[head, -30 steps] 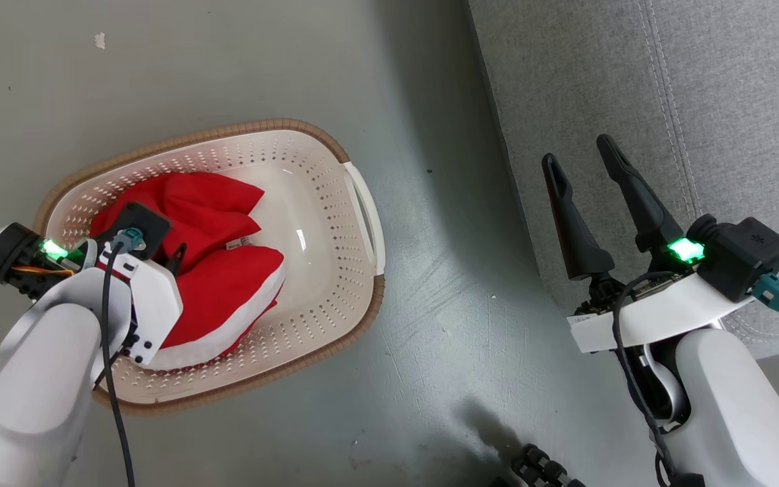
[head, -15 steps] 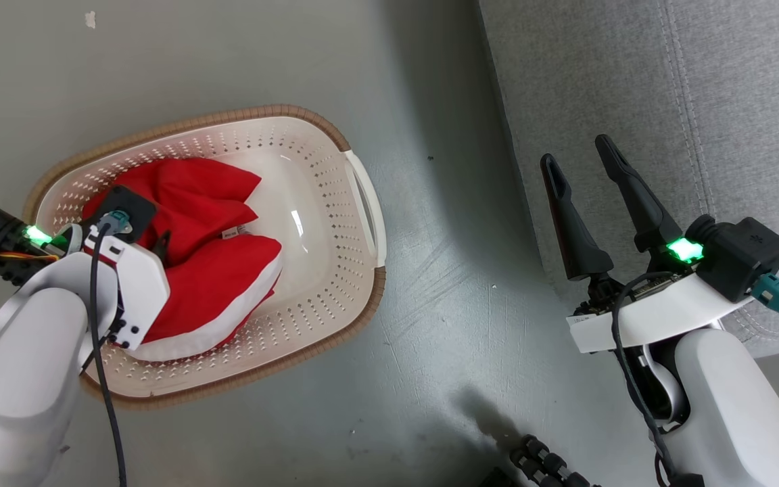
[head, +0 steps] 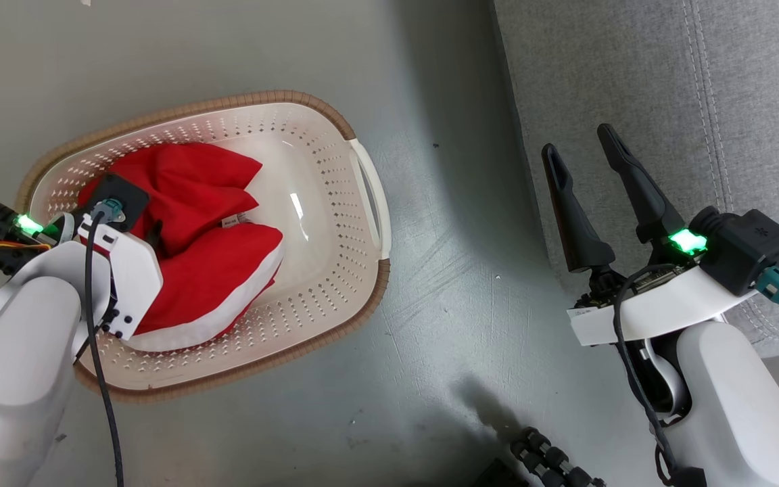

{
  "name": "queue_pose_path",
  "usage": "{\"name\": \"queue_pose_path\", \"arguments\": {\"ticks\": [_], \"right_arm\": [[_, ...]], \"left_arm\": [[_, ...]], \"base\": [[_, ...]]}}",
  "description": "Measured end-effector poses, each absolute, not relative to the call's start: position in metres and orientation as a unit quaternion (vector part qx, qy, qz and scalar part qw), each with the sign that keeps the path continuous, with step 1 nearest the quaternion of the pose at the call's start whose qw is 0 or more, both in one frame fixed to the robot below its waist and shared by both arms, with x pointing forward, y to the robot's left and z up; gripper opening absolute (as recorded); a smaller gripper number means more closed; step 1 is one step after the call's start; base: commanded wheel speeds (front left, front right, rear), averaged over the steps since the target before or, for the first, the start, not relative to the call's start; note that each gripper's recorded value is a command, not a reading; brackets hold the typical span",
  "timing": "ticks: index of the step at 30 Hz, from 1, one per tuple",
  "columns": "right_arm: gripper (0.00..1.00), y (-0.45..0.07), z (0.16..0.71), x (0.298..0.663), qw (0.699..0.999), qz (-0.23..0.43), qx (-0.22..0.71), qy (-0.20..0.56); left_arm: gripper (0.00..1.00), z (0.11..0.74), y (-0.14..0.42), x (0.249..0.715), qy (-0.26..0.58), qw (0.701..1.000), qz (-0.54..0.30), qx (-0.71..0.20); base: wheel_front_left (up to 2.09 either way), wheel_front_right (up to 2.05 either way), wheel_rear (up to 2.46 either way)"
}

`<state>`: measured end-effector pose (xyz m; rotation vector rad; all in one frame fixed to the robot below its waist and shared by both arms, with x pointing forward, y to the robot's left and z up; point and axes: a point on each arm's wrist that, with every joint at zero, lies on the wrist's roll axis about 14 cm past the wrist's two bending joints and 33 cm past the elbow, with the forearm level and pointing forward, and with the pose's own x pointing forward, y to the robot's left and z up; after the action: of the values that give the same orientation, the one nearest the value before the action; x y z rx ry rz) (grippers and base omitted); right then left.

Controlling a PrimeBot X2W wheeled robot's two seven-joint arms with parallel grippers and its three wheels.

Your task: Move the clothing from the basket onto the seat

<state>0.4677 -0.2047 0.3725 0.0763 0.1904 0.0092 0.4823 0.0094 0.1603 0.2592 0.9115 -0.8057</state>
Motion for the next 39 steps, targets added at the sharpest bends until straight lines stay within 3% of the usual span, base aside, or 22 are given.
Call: {"name": "queue_pose_path", "arguments": {"ticks": [5,7,9,12,22,39], "right_arm": [[1.0,-0.205,0.371,0.468,0.995,0.005,0.038,0.096],[1.0,-0.205,0.372,0.468,0.995,0.004,0.038,0.096],[1.0,-0.207,0.372,0.468,0.995,0.002,0.037,0.095],[1.0,-0.209,0.374,0.468,0.995,-0.001,0.036,0.093],[1.0,-0.207,0.385,0.477,0.997,0.004,0.037,0.073],[1.0,-0.195,0.405,0.486,0.998,0.022,0.038,0.046]], "left_arm": [[1.0,0.157,0.009,0.478,0.429,0.81,-0.381,0.121],[0.8,0.157,0.007,0.476,0.429,0.808,-0.384,0.12],[0.4,0.157,0.004,0.474,0.429,0.807,-0.388,0.118],[0.0,0.158,0.003,0.472,0.427,0.807,-0.391,0.118],[0.0,0.166,0.006,0.473,0.424,0.813,-0.385,0.109],[0.0,0.212,0.006,0.49,0.364,0.853,-0.366,0.074]], "base": [[0.0,0.0,0.0],[0.0,0.0,0.0],[0.0,0.0,0.0],[0.0,0.0,0.0],[0.0,0.0,0.0],[0.0,0.0,0.0]]}}
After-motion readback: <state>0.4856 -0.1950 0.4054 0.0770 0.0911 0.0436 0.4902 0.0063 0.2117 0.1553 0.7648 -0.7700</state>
